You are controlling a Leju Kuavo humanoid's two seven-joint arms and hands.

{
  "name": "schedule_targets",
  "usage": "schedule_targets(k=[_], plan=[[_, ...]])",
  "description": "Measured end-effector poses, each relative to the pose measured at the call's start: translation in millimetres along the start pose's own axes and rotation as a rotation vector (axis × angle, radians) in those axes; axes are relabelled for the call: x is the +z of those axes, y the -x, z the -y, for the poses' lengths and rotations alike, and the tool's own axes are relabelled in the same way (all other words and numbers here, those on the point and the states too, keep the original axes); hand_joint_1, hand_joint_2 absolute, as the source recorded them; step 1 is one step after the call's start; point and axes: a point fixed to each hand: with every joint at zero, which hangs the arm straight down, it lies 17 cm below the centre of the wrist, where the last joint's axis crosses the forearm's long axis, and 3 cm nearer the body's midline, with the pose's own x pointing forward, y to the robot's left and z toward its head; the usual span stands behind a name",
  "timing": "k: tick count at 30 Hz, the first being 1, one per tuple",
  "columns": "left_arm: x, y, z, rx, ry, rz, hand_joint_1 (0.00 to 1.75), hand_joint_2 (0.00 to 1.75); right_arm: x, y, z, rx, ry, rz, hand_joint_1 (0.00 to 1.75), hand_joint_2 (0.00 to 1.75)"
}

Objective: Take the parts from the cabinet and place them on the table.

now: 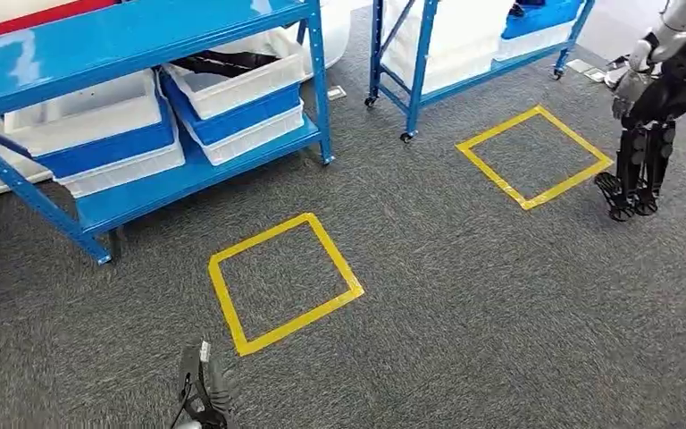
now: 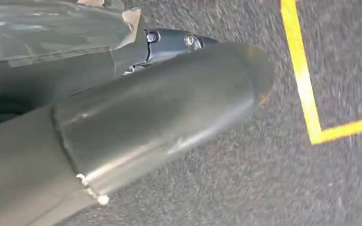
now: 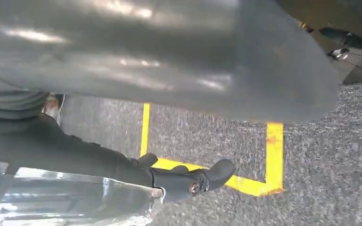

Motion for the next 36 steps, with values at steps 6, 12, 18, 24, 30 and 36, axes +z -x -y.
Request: schedule_targets(k=[6,12,18,24,30,36], plan=[[-1.3,-5.8,0.6,0.000,-0.003,0.012,0.00,0.00,0.1,-6.0,3.6,-0.002,0.005,0.011,0.00,0.00],[0.1,-5.6,8.4,0.012,0.015,0.014,0.00,0.00,-0.6,-5.5,6.1,-0.014,0.013,0.015,0.00,0.00],[0.1,-7.0,6.8,0.017,0.014,0.023,0.00,0.00,-1.4,-7.0,11.6,-0.008,0.017,0.019,0.00,0.00],[-0.2,-9.7,6.8,0.019,0.014,0.031,0.00,0.00,-1.2,-11.7,14.6,-0.008,0.019,0.026,0.00,0.00],[-0.2,-8.6,4.8,0.018,0.011,0.029,0.00,0.00,-1.2,-12.5,15.7,-0.004,0.020,0.027,0.00,0.00],[-0.8,-11.8,6.0,0.018,0.013,0.035,0.00,0.00,-1.1,-15.4,17.6,-0.003,0.021,0.031,0.00,0.00]])
